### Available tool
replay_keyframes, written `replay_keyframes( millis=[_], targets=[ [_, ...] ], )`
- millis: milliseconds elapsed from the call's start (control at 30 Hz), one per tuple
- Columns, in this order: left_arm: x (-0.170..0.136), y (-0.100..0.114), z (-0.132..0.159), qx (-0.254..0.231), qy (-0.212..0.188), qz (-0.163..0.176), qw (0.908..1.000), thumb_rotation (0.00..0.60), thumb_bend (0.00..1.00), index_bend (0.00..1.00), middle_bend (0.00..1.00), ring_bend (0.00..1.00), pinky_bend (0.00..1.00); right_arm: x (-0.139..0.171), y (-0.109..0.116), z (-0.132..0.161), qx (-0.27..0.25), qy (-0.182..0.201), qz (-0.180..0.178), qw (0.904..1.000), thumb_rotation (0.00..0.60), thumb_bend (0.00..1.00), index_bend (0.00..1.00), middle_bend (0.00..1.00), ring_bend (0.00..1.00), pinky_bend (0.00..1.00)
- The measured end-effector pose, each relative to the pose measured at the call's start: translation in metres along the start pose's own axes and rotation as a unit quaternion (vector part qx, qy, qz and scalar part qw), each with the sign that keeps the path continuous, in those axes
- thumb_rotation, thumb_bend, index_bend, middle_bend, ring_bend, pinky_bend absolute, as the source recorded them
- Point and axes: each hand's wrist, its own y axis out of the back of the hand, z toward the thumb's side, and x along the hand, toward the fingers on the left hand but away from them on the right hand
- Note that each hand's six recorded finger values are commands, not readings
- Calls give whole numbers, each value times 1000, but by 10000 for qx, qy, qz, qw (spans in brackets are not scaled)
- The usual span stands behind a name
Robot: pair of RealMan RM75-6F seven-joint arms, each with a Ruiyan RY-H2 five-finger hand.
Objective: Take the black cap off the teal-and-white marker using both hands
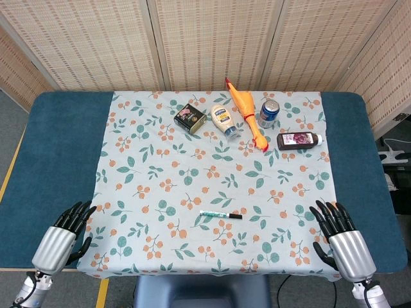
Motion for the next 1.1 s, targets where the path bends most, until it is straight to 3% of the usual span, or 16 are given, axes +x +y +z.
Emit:
replay_keyframes(
  millis=[67, 133, 200, 300, 467, 600, 800, 967, 1100],
  targets=[
    [0, 0, 3, 0, -49, 6, 10000, 600, 462, 0, 0, 15, 205, 0, 1, 0, -16, 14, -4, 10000, 600, 250, 0, 0, 0, 0],
    [0, -3, 12, 12, -180, 0, 9998, 600, 462, 0, 0, 133, 323, 0, 2, 1, -48, 22, -29, 10000, 600, 251, 0, 0, 0, 0],
    [1, -6, 23, 67, -359, -18, 9993, 600, 461, 0, 4, 441, 568, 0, 1, 1, -44, 30, -4, 10000, 600, 250, 0, 0, 0, 0],
    [6, -16, 45, 207, -664, -113, 9975, 600, 461, 0, 40, 711, 811, -2, -3, 0, -45, 17, 61, 10000, 600, 250, 0, 0, 0, 0],
    [25, -43, 89, 601, -1197, -421, 9901, 600, 462, 45, 112, 880, 961, -4, -9, 2, -5, 37, 164, 9999, 600, 250, 0, 0, 0, 0],
    [56, -64, 140, 882, -1591, -373, 9826, 600, 461, 108, 160, 941, 1000, -4, -16, 3, -64, 46, 348, 9994, 600, 251, 0, 0, 0, 0],
    [105, -85, 198, 1030, -1783, -274, 9782, 600, 450, 118, 197, 962, 1000, -7, -21, 1, -55, 5, 474, 9989, 600, 250, 0, 0, 0, 0],
    [128, -100, 227, 1151, -1858, -337, 9752, 600, 438, 123, 226, 968, 1000, -10, -25, -2, 4, -81, 521, 9986, 600, 251, 0, 0, 0, 0],
    [139, -114, 248, 1408, -1955, -422, 9696, 600, 424, 200, 252, 981, 1000, -12, -31, -4, 36, -130, 617, 9980, 600, 251, 0, 0, 0, 0]
  ],
)
